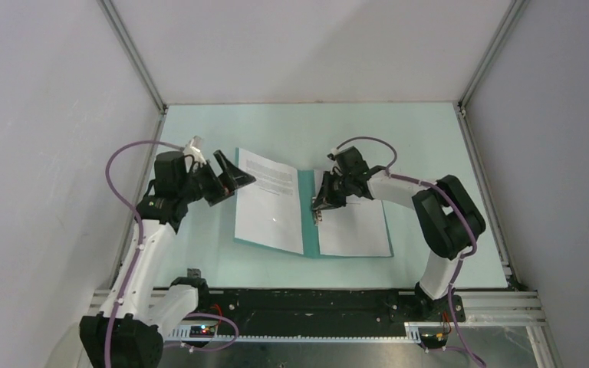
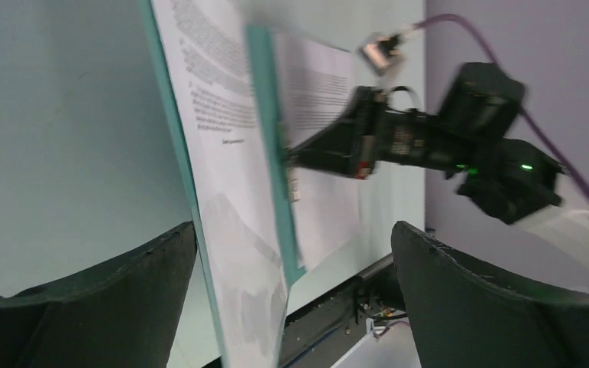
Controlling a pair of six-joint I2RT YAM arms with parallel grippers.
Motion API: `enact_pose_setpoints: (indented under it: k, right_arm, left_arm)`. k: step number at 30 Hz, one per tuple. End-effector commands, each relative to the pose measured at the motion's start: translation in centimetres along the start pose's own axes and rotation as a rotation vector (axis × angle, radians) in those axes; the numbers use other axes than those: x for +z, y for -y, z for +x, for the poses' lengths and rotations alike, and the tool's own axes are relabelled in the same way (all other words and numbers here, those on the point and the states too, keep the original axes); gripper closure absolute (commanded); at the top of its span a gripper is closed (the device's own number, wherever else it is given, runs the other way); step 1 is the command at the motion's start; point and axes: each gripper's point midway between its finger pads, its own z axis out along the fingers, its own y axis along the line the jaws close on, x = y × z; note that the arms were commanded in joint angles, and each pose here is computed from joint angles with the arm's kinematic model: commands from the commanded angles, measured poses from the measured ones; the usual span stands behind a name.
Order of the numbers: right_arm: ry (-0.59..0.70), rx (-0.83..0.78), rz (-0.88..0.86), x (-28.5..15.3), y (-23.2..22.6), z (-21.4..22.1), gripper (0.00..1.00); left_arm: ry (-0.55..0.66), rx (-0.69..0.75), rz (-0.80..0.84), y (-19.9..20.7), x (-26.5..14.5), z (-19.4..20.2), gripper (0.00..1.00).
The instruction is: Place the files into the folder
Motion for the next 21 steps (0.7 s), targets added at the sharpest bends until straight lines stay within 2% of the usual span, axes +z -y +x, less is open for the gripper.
enact_pose_setpoints:
  k: [1, 12, 14, 17, 21]
  right_arm:
    - [0.054, -0.011, -0.035, 1.7, -3.2, -1.3, 1.0]
    - [0.065, -0.027, -0.091, 5.6, -8.1, -1.1, 1.0]
    - [0.068, -0.041, -0.094, 6.2, -9.0, -0.8, 0.95]
    - [0.07, -0.032, -0.092, 6.4, -9.3, -0.9, 0.78]
    - [0.091, -0.02, -0.077, 4.9, -9.2, -1.7, 0.61]
  left_arm:
    - [-0.004, 0.035, 0.125, 5.1, -1.0, -0.4, 0.0]
    - [-0.026, 0.123, 0.115, 9.0, 1.6, 0.8, 0.0]
    - [-0.017, 0.141, 0.103, 9.8, 2.2, 0.9, 0.0]
    - [0.007, 0.155, 0.066, 10.5, 3.2, 0.9, 0.0]
    - [0.025, 0.184, 0.032, 11.3, 4.4, 1.0, 0.0]
